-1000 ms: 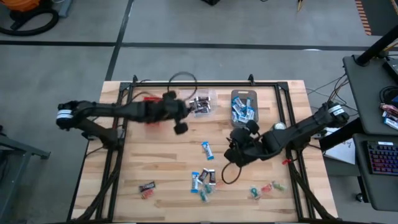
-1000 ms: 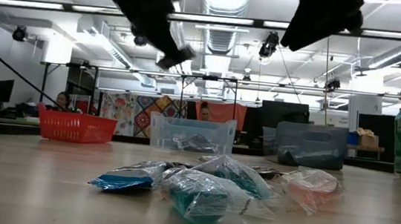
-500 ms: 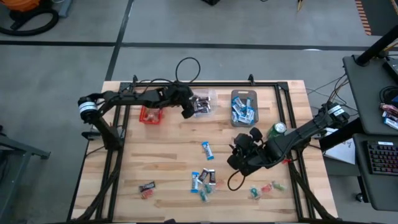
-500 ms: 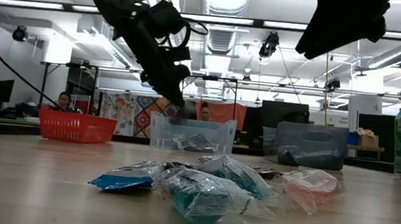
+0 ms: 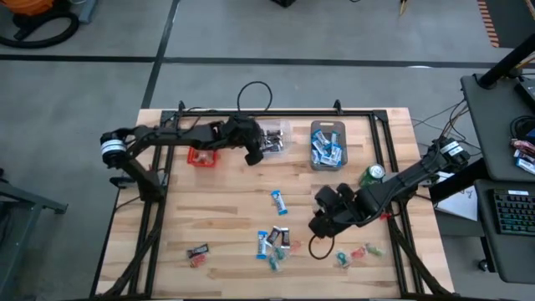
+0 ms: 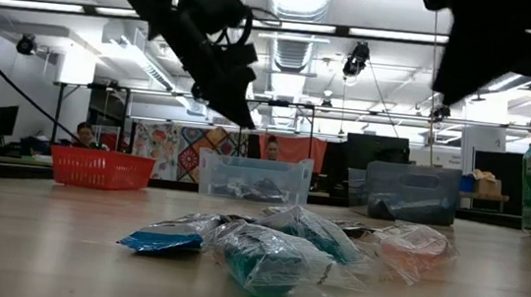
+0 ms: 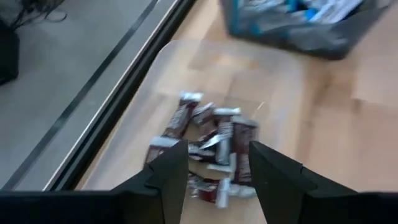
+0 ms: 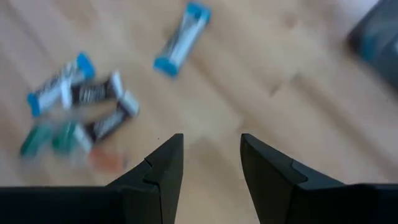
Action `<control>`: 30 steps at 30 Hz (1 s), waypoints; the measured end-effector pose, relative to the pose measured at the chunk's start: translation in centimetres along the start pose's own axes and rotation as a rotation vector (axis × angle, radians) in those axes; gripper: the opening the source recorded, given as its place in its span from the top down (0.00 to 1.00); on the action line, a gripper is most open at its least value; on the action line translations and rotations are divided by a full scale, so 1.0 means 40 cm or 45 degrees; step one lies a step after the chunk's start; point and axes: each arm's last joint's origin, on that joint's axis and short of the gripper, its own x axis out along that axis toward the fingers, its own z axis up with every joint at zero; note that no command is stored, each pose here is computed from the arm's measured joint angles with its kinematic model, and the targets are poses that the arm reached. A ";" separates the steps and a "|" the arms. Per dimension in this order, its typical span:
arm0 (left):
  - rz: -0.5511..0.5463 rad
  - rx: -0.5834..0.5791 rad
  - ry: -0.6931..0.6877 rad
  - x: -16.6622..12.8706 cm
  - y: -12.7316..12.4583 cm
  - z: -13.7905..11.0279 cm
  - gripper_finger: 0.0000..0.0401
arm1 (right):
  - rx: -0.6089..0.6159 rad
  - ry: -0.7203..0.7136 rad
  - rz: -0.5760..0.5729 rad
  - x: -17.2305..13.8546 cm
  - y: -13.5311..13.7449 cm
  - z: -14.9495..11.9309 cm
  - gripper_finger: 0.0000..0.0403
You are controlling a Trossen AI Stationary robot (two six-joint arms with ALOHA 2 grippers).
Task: Sort candy
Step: Put the red candy into the red bin
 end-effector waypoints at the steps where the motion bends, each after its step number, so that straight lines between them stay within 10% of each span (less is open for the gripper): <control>1: -0.015 0.012 -0.016 -0.008 -0.013 0.005 0.62 | -0.002 0.053 0.020 0.002 0.000 -0.006 0.63; 6: -0.102 0.084 -0.068 -0.041 -0.084 0.019 0.62 | -0.082 0.327 0.088 0.020 -0.002 -0.051 0.63; 13: -0.229 0.186 -0.108 -0.082 -0.187 0.021 0.63 | -0.595 0.752 0.125 0.036 0.006 -0.215 0.63; 30: -0.314 0.253 -0.139 -0.109 -0.256 0.016 0.63 | -0.867 0.726 -0.002 0.049 0.039 -0.409 0.63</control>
